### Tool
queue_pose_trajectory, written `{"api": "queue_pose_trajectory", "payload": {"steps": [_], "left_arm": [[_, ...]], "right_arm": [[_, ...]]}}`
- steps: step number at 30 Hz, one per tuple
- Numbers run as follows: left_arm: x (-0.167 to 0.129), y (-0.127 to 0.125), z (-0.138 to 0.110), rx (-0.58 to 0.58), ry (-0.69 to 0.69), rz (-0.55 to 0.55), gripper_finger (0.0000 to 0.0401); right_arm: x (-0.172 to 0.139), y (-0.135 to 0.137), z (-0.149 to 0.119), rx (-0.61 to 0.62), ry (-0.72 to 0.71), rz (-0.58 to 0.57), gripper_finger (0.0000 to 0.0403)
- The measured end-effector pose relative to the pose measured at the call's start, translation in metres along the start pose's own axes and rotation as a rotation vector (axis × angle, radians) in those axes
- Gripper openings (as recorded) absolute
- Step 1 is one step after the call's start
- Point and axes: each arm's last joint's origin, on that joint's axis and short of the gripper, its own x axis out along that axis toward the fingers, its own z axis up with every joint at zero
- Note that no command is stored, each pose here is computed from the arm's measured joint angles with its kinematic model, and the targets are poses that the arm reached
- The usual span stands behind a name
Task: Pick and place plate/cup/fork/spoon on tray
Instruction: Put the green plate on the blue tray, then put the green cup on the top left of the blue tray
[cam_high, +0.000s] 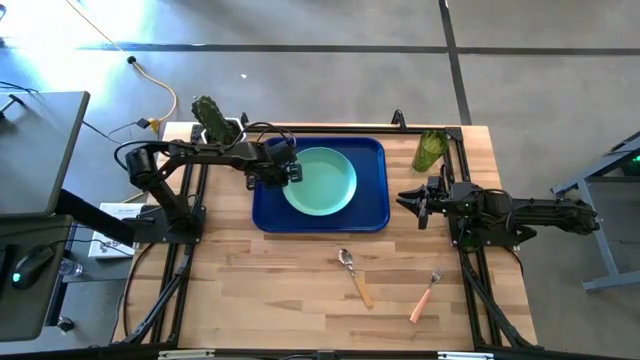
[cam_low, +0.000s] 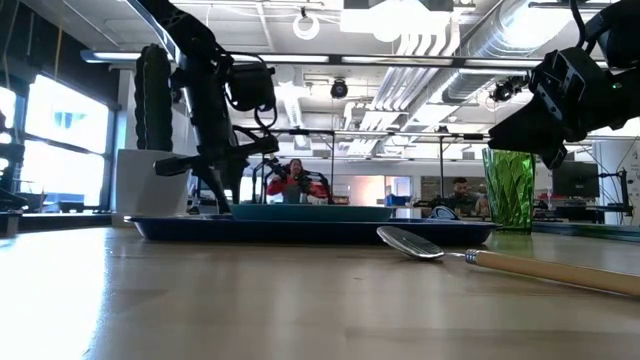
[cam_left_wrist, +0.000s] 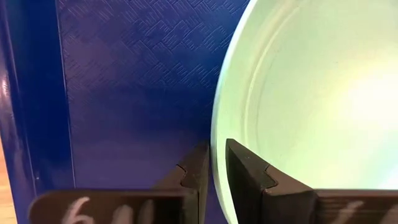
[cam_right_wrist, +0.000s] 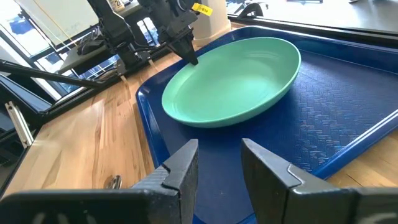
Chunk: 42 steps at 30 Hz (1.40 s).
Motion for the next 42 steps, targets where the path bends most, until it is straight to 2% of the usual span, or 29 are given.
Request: {"api": "queue_pose_trajectory", "payload": {"steps": [12, 42], "left_arm": [[-0.0014, -0.0003, -0.0003, 0.036, 0.009, -0.01, 0.0054], [-0.0019, 0.0023, 0.0069, 0.035, 0.01, -0.011, 0.0056]], "right_arm": [[0.0, 0.0, 0.0, 0.0, 0.001, 0.0, 0.0113], [0.0, 0.0, 0.0, 0.0, 0.0, 0.0, 0.0113]]}}
